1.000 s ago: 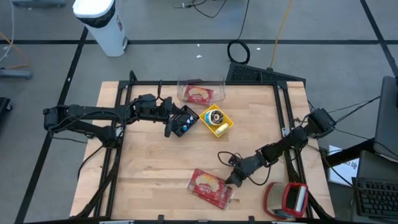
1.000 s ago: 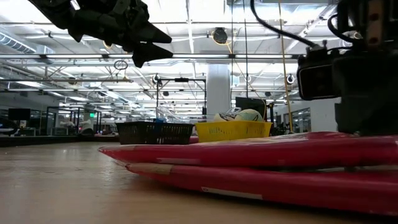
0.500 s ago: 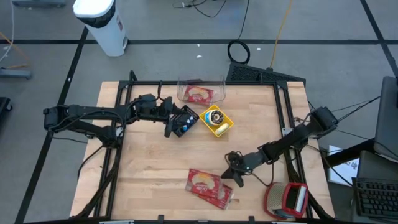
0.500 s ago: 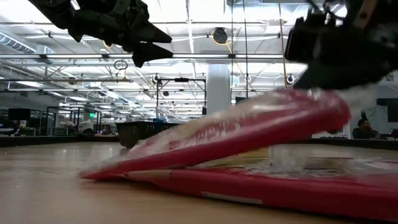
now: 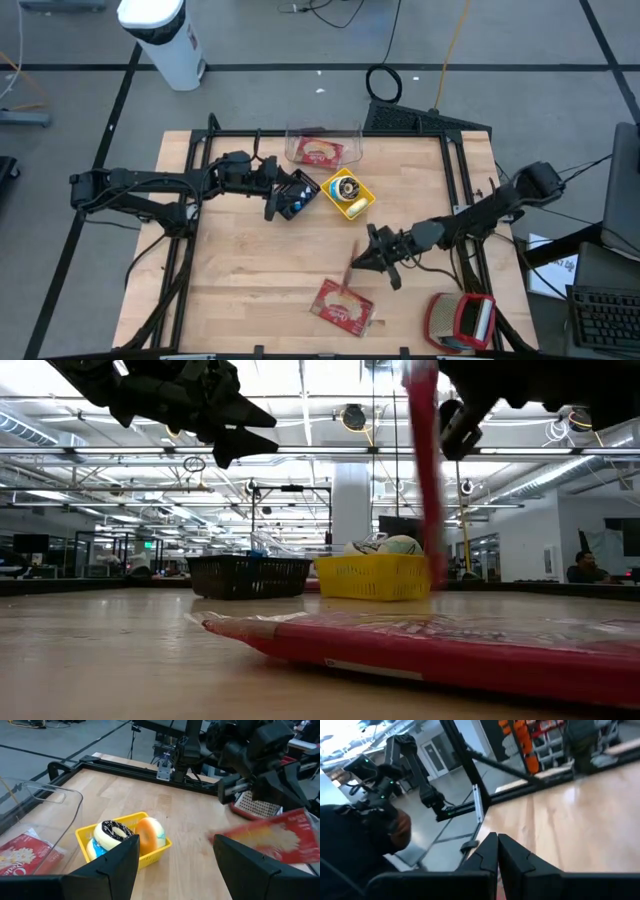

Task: Pick & Place Food Item
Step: Put the top red bag into the transparent bin

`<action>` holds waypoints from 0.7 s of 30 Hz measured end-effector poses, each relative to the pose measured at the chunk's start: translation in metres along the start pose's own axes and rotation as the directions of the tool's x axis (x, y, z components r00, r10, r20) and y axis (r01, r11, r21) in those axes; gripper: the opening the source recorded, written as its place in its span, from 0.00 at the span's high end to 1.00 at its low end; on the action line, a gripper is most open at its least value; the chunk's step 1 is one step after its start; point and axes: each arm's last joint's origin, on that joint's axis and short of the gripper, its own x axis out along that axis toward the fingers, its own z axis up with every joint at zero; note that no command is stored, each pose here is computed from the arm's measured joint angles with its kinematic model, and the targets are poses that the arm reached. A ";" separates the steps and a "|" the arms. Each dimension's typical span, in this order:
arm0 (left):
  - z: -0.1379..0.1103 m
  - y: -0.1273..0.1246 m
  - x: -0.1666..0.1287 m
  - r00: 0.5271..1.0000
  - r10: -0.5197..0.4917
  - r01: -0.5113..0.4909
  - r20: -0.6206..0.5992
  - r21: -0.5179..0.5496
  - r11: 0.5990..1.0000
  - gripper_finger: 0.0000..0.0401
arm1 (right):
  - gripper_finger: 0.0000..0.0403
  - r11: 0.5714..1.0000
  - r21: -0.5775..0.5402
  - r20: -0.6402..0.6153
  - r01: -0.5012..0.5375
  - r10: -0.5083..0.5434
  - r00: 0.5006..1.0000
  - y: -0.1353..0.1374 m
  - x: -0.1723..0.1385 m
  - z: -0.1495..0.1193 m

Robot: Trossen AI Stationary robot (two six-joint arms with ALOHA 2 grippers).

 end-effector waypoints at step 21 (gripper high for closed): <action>-0.002 -0.039 0.007 0.988 -0.156 0.152 0.013 0.168 0.974 0.36 | 1.00 0.961 -0.275 0.232 -0.040 0.107 0.967 0.004 -0.004 0.027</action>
